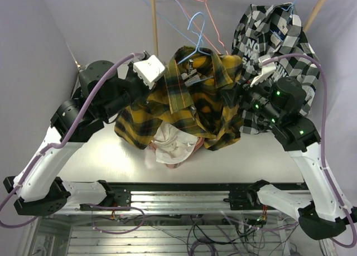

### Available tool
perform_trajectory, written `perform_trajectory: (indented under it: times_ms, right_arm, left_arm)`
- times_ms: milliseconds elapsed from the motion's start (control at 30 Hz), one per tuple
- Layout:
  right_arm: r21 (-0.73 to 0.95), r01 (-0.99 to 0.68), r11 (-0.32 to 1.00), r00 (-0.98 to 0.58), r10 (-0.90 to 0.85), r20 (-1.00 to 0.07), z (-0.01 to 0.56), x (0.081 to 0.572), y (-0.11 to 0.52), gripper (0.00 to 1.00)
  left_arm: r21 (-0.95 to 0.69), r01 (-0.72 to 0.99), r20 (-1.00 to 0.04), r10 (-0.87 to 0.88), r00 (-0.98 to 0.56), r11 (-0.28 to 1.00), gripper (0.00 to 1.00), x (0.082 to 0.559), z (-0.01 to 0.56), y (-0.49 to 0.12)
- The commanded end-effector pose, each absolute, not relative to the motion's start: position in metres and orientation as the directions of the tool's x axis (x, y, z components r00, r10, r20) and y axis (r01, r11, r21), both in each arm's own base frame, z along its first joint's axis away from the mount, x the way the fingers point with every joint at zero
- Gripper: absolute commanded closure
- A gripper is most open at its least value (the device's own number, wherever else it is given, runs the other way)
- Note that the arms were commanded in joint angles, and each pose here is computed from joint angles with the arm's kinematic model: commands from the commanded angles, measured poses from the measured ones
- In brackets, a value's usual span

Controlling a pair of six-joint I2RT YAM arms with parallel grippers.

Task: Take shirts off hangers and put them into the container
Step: Remove the shirt from the hanger.

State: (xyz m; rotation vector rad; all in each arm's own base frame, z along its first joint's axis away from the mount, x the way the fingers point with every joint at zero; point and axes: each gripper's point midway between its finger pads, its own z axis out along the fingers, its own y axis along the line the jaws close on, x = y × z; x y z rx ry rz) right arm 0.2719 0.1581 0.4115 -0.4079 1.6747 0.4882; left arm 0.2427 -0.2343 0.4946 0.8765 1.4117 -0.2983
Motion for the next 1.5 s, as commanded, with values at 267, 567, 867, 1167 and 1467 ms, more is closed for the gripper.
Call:
perform_trajectory:
  times_ms: [267, 567, 867, 1167, 1467]
  right_arm:
    - [0.103, -0.559, 0.823, -0.194, -0.009, -0.981, 0.388, 0.303, 0.182, 0.56]
    - [0.079, -0.388, 0.918, -0.199, 0.001, -0.980, 0.398, 0.305, 0.145, 1.00]
    - [0.078, -0.126, 0.989, -0.031, 0.074, -0.997, 0.468, 0.320, 0.097, 1.00]
    - [0.075, -0.109, 0.991, 0.068, 0.083, -0.994, 0.507, 0.340, 0.100, 1.00]
    - [0.056, -0.219, 0.974, -0.043, 0.047, -0.998, 0.478, 0.327, 0.117, 1.00]
  left_arm:
    - [0.294, 0.676, -0.956, 0.204, 0.211, 0.676, 0.93, 0.216, 0.520, -0.215]
    - [0.306, 0.676, -0.951, 0.241, 0.192, 0.670, 0.93, 0.214, 0.505, -0.209]
    - [0.278, 0.764, -0.957, 0.237, 0.168, 0.582, 0.93, 0.178, 0.484, -0.200]
    - [0.223, 0.789, -0.974, 0.152, 0.165, 0.572, 0.93, 0.143, 0.489, -0.173]
    - [0.230, 0.748, -0.973, 0.126, 0.194, 0.622, 0.93, 0.149, 0.500, -0.166]
